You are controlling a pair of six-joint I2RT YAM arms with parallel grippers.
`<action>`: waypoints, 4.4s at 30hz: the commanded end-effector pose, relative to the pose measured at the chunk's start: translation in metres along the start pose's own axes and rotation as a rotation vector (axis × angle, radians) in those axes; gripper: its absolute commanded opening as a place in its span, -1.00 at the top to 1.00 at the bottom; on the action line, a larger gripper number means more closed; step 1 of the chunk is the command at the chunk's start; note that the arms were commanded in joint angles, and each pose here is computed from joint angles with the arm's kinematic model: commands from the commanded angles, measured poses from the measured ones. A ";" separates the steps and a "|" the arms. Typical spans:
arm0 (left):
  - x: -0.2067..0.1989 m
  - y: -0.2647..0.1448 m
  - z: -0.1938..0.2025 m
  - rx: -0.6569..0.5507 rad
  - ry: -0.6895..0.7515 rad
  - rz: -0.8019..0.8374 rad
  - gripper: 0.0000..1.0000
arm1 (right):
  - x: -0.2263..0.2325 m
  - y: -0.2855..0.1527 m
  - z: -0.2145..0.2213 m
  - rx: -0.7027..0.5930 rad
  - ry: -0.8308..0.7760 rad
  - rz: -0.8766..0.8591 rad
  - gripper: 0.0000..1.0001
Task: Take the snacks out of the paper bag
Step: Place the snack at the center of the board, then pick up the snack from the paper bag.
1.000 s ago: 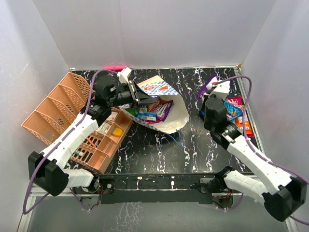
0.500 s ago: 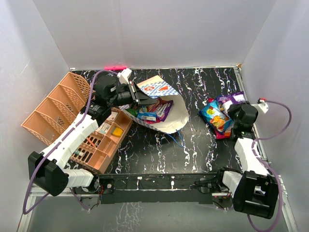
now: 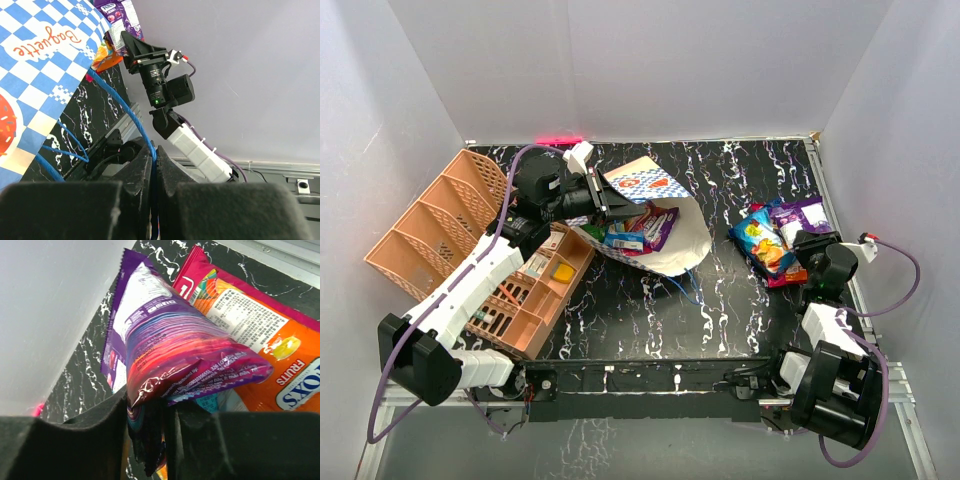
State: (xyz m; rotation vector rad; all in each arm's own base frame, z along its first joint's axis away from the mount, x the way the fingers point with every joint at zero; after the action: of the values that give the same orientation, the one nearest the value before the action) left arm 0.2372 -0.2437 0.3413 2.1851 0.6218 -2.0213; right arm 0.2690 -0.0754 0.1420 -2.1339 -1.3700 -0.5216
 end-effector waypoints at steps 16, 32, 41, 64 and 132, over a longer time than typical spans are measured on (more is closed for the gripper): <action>-0.022 -0.017 0.010 0.018 0.080 0.046 1.00 | -0.003 -0.019 -0.063 -0.075 -0.152 0.287 -0.95; -0.014 -0.010 0.027 0.143 0.110 0.079 1.00 | 0.131 -0.028 -0.076 -0.017 -0.420 -0.227 -0.92; -0.014 -0.006 0.021 0.104 0.102 0.034 1.00 | 0.086 -0.020 -0.048 0.006 -0.276 0.012 -0.99; -0.017 -0.001 0.024 0.173 0.103 0.063 1.00 | 0.034 -0.031 -0.086 -0.075 -0.112 0.393 -0.84; -0.049 0.037 0.087 -0.004 0.125 0.274 1.00 | 0.225 -0.220 0.218 0.433 -0.303 -0.846 -0.02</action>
State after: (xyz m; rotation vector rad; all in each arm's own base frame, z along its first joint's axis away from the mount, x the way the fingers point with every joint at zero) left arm 0.1784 -0.3193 0.3456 2.2604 0.4702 -1.8045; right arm 0.1566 0.2760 0.1316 -1.2319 -2.2576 0.0574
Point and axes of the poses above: each gripper's point midway between its finger pads, its own y axis out along the fingers, its own x axis along the line the jaws close on, z = x × y, the point moved 6 cm from there along -y, back along the fingers, and after that the axes turned 10 degrees about -y, right-handed, at the moved point
